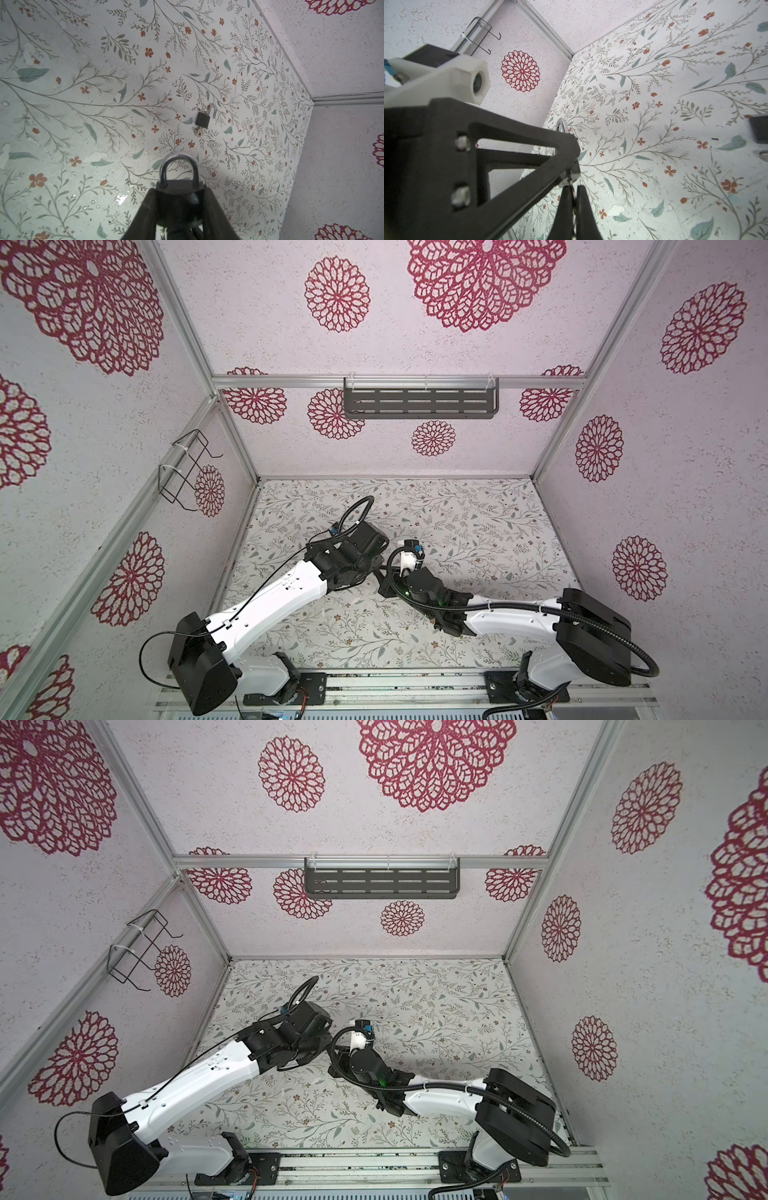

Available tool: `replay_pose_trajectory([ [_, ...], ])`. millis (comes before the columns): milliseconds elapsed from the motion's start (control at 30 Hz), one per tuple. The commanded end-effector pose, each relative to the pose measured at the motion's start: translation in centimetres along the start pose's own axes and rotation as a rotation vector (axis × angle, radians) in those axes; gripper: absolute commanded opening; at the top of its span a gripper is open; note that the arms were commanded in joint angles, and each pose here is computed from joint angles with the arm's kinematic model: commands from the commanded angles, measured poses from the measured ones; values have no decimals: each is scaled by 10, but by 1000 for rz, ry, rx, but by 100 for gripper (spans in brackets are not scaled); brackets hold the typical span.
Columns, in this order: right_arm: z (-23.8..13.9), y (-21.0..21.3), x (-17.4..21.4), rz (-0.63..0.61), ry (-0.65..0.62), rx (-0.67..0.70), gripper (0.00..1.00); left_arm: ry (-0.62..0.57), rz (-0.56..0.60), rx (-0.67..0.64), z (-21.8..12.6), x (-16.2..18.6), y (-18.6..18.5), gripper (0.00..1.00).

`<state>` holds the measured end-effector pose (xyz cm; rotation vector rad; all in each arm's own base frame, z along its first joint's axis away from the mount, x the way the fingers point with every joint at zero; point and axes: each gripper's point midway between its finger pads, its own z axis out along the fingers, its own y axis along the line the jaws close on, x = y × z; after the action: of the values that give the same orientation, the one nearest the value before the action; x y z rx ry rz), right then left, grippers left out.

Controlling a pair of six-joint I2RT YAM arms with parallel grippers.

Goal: Unlock with the key

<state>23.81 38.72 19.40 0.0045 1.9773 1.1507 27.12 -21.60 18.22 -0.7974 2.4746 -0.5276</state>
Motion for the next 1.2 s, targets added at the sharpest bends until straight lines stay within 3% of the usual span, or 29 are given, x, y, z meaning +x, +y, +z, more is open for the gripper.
replay_pose_trajectory([
  [0,-6,32,-73,66,-248,-88,7,178,55,-20,-11,36,12,0],
  [100,-8,24,-62,85,-221,-86,18,85,55,1,-15,13,4,0],
  [300,-7,18,-41,110,-159,-87,22,-23,6,47,-19,-18,-3,0],
  [667,-4,17,-30,135,-120,-106,16,-65,-10,74,-26,-34,-6,0],
  [1167,2,29,-18,132,-79,-145,16,-55,-31,98,-23,-37,-9,0],
])
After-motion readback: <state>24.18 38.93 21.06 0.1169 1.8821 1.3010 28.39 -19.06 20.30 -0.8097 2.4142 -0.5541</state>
